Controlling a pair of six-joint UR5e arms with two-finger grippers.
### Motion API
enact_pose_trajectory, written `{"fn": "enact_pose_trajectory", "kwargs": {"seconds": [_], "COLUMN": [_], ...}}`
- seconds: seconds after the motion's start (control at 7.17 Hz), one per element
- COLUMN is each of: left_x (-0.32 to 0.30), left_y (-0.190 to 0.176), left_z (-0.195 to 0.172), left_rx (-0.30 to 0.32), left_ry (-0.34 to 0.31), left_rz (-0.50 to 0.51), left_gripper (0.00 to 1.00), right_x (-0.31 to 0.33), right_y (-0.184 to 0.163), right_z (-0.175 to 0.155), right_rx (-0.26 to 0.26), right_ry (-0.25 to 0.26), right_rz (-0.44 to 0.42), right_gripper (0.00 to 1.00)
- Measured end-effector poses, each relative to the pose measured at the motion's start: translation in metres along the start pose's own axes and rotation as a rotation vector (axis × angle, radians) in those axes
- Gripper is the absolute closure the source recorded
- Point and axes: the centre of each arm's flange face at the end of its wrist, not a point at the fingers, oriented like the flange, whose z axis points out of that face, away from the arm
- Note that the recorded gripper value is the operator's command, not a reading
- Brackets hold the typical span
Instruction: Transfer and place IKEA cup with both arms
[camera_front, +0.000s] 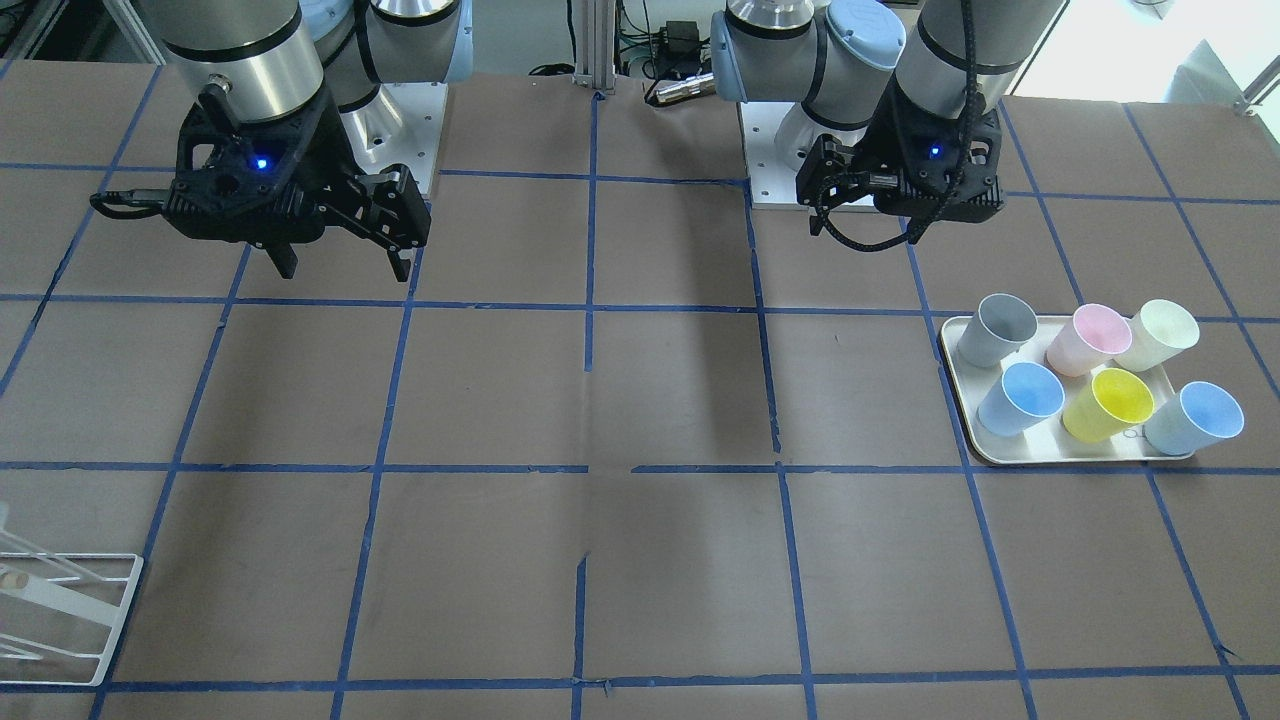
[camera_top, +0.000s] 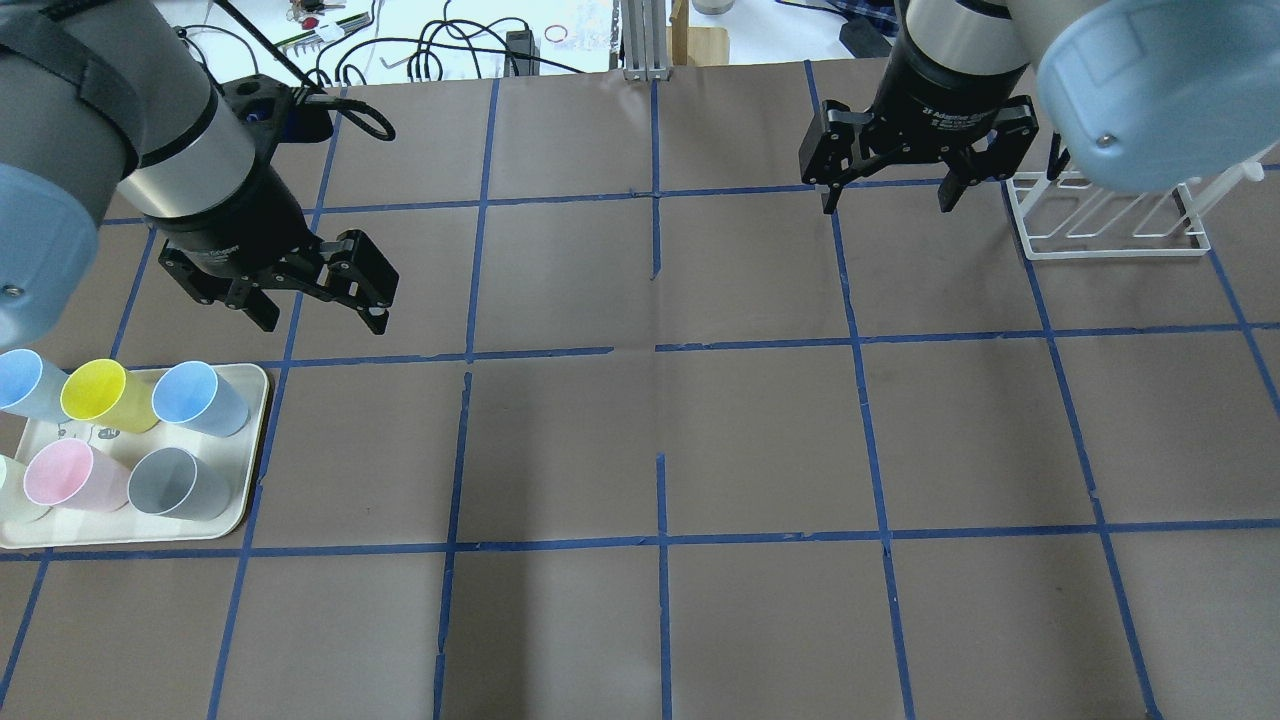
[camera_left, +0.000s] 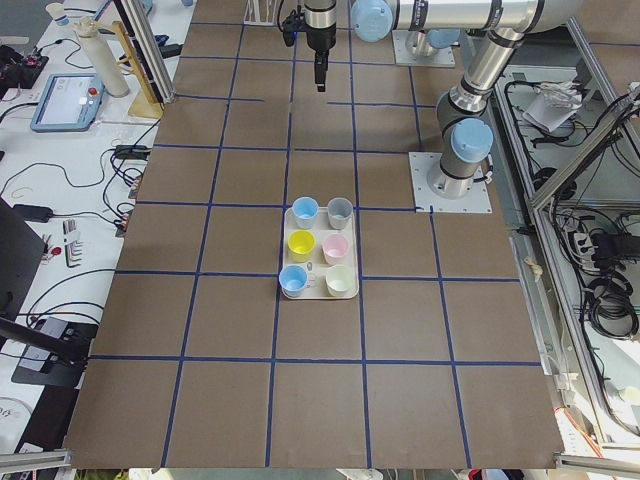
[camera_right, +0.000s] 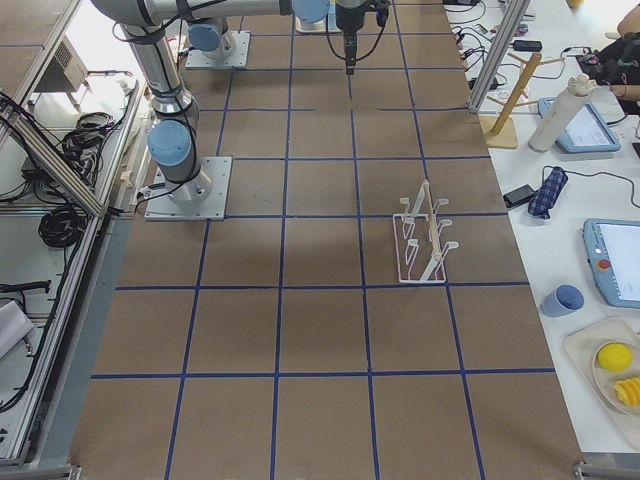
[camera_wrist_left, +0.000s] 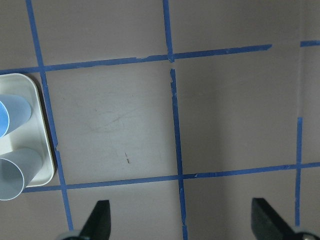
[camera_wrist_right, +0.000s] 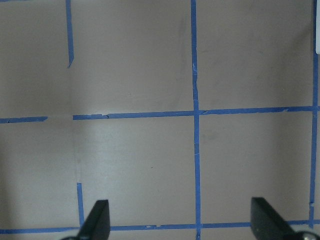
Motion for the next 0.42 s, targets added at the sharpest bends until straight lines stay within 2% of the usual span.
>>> {"fn": "enact_pose_trajectory", "kwargs": {"seconds": [0.42], "left_x": [0.0006], "left_y": [0.0089], "left_z": [0.0145], "left_rx": [-0.027], "left_ry": [0.000], "left_rz": [0.000], "left_gripper": [0.00], "right_x": [0.0004], "right_y": [-0.0010], "right_z": [0.0017], "right_rx": [-0.003], "right_ry": [0.001], "right_rz": [0.001], "right_gripper": [0.00]}}
